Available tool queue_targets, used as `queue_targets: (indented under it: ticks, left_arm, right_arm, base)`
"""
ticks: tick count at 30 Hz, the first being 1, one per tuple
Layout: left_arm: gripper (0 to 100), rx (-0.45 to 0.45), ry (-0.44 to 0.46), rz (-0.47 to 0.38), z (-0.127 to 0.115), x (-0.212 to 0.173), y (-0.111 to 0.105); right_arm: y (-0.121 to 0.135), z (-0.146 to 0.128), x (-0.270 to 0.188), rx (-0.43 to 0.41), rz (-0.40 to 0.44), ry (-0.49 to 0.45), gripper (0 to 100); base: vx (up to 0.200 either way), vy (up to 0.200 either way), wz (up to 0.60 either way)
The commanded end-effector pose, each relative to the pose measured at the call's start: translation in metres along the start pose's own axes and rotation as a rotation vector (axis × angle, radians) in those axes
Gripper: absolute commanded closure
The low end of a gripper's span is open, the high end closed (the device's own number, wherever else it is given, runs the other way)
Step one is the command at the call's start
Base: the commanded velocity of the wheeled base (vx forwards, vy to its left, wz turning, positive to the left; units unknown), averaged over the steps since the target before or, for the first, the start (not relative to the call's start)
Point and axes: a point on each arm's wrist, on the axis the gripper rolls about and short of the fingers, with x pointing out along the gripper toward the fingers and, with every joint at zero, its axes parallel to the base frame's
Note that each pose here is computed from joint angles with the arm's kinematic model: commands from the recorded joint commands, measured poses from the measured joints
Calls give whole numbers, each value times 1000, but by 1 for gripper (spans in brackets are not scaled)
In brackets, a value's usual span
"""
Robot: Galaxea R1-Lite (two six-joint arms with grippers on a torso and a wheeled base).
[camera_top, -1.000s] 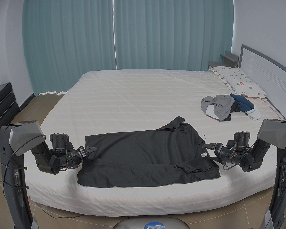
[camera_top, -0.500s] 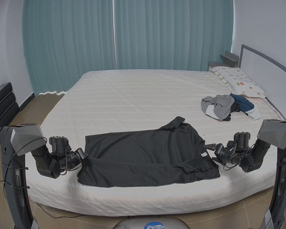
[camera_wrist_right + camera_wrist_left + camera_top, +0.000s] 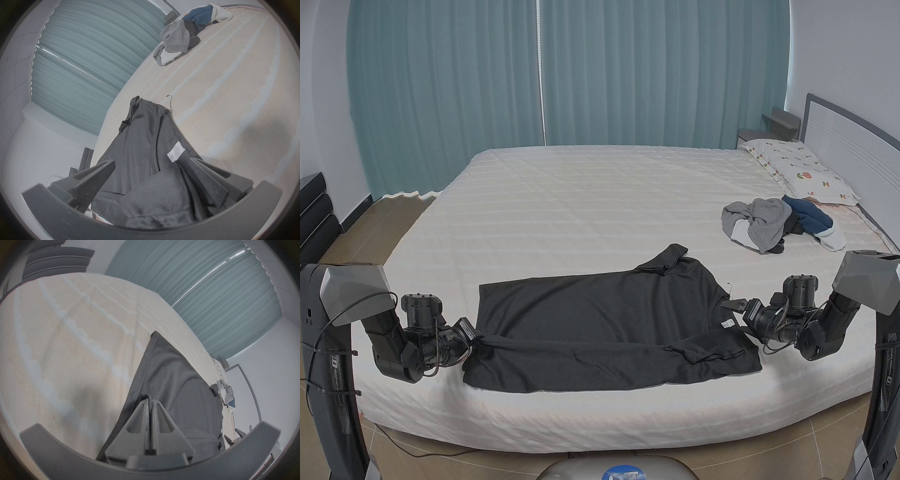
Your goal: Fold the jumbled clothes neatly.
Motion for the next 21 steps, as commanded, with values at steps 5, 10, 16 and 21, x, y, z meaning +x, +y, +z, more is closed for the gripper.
queue_targets:
  ticks: [5, 10, 16, 21]
  left_arm:
    - [100, -15, -3, 1, 1, -2, 0]
    - [100, -16, 0, 2, 0, -3, 1]
    - [100, -18, 10, 11, -3, -4, 2]
    - [100, -19, 11, 12, -3, -5, 2]
  right_arm:
    - [-6, -17, 25, -10, -14, 37, 0]
    - [-11, -18, 33, -19, -24, -2, 0]
    - [-11, -24, 35, -25, -15, 0, 0]
    - [-11, -26, 28, -33, -2, -18, 100]
  base:
    - [0, 0, 0]
    - [0, 0, 0]
    - [0, 0, 0]
    - [0, 0, 0]
